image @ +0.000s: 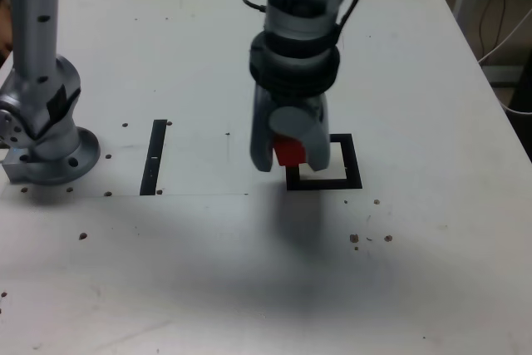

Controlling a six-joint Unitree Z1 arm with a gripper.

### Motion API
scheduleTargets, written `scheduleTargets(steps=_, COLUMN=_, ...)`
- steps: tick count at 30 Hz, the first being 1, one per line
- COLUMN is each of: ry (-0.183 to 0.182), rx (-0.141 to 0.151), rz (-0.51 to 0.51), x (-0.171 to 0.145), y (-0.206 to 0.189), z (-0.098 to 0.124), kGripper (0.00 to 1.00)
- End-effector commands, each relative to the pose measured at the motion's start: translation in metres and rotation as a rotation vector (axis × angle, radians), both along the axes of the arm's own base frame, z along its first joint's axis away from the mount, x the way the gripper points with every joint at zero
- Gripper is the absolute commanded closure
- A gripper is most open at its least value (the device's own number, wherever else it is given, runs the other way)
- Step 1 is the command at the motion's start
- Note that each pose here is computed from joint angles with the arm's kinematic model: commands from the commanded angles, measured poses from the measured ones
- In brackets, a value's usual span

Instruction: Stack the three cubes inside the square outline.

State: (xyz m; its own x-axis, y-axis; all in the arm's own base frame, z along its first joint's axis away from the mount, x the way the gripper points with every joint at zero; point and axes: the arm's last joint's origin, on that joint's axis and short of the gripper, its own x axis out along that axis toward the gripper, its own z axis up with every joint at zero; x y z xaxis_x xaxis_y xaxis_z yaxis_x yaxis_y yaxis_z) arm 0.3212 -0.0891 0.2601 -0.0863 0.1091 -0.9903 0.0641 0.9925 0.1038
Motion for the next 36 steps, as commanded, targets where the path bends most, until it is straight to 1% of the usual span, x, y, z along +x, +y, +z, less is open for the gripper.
scheduleTargets(steps=1, ry=0.003, rx=0.006, rz=0.004, x=0.008, y=-0.002, z=-0.003, kGripper=0.64)
scheduleTargets(steps=5, ry=0.021, rx=0.024, rz=0.006, x=0.021, y=-0.003, z=-0.006, kGripper=0.64)
scheduleTargets(steps=8, ry=0.039, rx=0.040, rz=0.013, x=0.028, y=0.002, z=-0.010, kGripper=0.64)
scheduleTargets(steps=9, ry=0.044, rx=0.042, rz=0.015, x=0.029, y=0.005, z=-0.011, kGripper=0.64)
scheduleTargets(steps=15, ry=0.066, rx=0.034, rz=0.022, x=0.033, y=0.020, z=-0.016, kGripper=0.64)
scheduleTargets(steps=22, ry=0.087, rx=0.021, rz=0.018, x=0.040, y=0.020, z=-0.026, kGripper=0.64)
scheduleTargets(steps=25, ry=0.099, rx=0.022, rz=0.014, x=0.045, y=0.019, z=-0.033, kGripper=0.64)
scheduleTargets(steps=28, ry=0.102, rx=0.028, rz=0.013, x=0.048, y=0.019, z=-0.039, kGripper=0.64)
scheduleTargets(steps=33, ry=0.091, rx=0.039, rz=0.014, x=0.051, y=0.020, z=-0.041, kGripper=0.64)
scheduleTargets(steps=36, ry=0.090, rx=0.041, rz=0.015, x=0.051, y=0.021, z=-0.042, kGripper=0.64)
